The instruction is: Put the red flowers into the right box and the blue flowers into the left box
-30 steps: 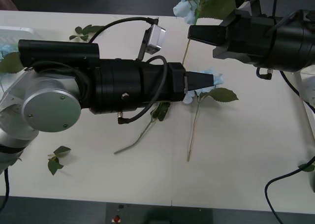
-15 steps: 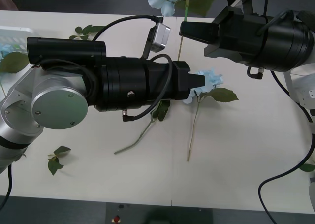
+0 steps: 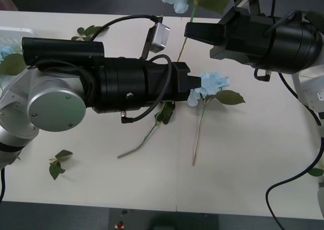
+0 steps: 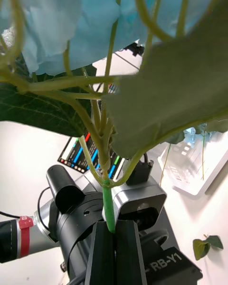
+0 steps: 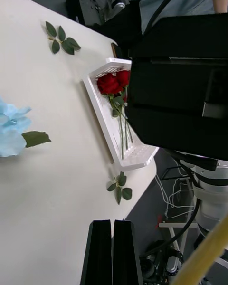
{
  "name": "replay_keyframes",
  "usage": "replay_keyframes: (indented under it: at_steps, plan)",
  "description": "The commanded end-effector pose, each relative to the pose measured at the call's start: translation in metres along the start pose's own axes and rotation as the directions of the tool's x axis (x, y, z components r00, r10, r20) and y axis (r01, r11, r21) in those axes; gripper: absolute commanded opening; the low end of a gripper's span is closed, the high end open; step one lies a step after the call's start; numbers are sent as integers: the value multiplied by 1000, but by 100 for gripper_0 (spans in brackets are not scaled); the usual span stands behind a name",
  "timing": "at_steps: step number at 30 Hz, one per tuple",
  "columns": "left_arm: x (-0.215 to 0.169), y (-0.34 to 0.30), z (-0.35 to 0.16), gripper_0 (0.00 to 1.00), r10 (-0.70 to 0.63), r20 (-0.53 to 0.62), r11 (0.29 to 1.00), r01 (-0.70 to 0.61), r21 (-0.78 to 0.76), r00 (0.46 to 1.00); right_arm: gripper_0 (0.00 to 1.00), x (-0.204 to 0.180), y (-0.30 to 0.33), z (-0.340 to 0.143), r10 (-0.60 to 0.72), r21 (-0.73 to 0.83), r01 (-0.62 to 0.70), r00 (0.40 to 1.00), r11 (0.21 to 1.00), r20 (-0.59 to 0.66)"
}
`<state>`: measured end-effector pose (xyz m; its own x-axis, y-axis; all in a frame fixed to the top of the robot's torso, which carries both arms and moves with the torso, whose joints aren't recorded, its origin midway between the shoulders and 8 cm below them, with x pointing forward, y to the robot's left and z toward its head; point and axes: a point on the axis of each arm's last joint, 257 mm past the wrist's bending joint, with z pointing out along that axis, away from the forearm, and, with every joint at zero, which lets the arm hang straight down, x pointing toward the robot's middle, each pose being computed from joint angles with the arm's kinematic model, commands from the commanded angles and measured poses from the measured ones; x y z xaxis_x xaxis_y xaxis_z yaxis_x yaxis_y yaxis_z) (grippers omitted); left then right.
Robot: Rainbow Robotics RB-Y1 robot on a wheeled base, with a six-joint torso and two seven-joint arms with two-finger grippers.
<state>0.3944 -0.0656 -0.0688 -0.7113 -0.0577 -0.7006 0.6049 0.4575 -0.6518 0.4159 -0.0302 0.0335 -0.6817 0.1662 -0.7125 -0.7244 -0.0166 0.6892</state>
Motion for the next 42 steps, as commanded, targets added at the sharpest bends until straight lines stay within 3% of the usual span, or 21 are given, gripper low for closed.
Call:
replay_keyframes:
  at_steps: [1, 2, 3, 4, 12, 19, 31, 39, 42]
  plan:
    - [-27, 11, -22, 0, 28, 46, 999, -26, -45, 999, 0, -10, 23, 12, -63, -41, 63, 998, 997, -10]
    - [-29, 13, -24, 0, 29, 49, 998, -26, -52, 998, 4, -10, 23, 12, -63, -41, 63, 998, 997, -10]
    - [-34, 21, -33, 0, 30, 63, 997, -25, -71, 998, 63, -10, 23, 12, -63, -41, 63, 998, 997, -10]
    - [-38, 26, -38, 0, 29, 71, 996, -23, -83, 997, 99, -10, 23, 12, -63, -41, 63, 998, 997, -10]
    - [-62, 71, -97, 0, 14, 148, 981, 14, -193, 989, 100, -10, 23, 12, -63, -41, 63, 998, 997, -10]
    - [-86, 118, -181, 0, 6, 271, 942, 85, -325, 963, 100, -10, 23, 12, -63, -41, 63, 998, 997, -10]
    - [-92, 241, -354, 0, -7, 461, 748, 310, -587, 888, 100, -8, 2, -1, -55, 23, 55, 998, 998, -11]
    - [-60, 326, -417, 0, -29, 454, 611, 375, -698, 891, 100, -2, -43, -29, -91, 234, 112, 991, 966, -97]
    - [-38, 352, -432, 0, -46, 421, 562, 372, -739, 906, 100, 4, -64, -44, -44, 329, 84, 991, 941, -129]
